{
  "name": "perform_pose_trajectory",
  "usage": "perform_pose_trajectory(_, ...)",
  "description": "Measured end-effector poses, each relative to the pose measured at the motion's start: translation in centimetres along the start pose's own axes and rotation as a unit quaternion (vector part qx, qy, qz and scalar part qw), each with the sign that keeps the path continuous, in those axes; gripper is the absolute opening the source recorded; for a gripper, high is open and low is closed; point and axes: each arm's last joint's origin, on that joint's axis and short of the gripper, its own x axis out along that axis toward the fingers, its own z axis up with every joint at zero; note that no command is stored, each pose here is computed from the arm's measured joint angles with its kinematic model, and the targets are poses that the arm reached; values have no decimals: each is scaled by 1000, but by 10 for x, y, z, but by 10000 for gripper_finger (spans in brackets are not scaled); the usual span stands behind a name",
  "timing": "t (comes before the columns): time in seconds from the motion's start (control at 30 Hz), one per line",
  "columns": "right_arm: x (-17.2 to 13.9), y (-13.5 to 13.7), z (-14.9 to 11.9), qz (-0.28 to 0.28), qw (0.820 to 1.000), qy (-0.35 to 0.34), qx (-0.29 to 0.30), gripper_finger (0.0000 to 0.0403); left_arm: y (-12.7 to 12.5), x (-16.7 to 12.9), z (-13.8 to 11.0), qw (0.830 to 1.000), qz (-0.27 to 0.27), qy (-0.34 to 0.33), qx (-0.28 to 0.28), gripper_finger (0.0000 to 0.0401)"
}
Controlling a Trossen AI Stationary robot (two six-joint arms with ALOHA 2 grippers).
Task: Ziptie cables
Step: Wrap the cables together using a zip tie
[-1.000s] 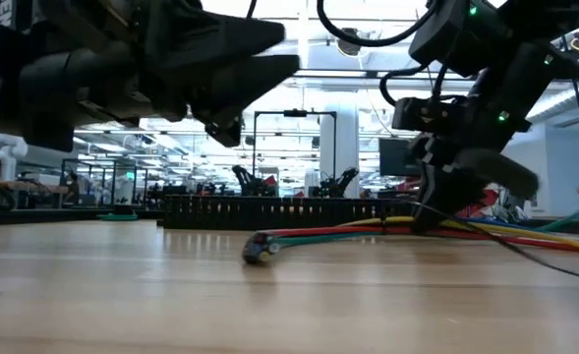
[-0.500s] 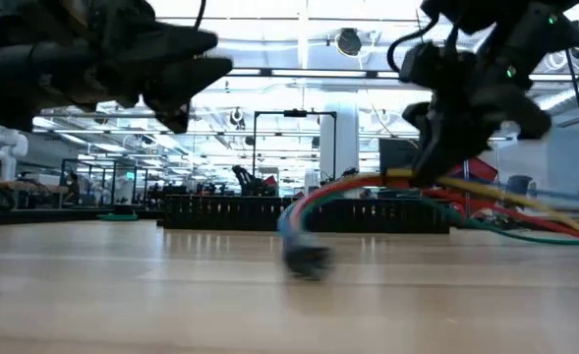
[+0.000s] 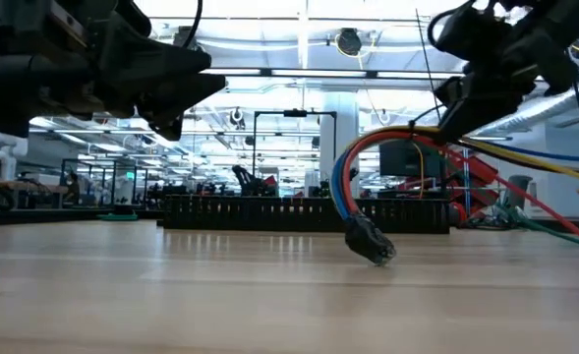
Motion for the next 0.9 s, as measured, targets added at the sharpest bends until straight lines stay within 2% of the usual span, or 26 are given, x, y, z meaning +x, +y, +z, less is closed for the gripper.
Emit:
perform_pose_trajectory(0.33, -12, -3, -1, 12, 999, -41, 21, 18, 7, 0, 9, 1000, 6, -19, 2, 143)
perform_pose_trajectory(0.43, -9, 1, 5, 67, 992, -102, 24, 21, 6, 0, 12, 1000, 0, -25, 2, 143)
perform_pose_trajectory(0.57, 0, 8, -3, 150, 971, -183, 31, 26, 5, -1, 17, 999, -6, -35, 1, 143)
perform_pose_trajectory(0.77, 22, 9, -42, 145, 973, -154, 92, 28, 6, -1, 17, 999, -2, -35, 2, 143)
perform_pose_trajectory(0.9, 30, 10, -52, 135, 974, -139, 114, 28, 9, 0, 16, 1000, 7, -27, 6, 143)
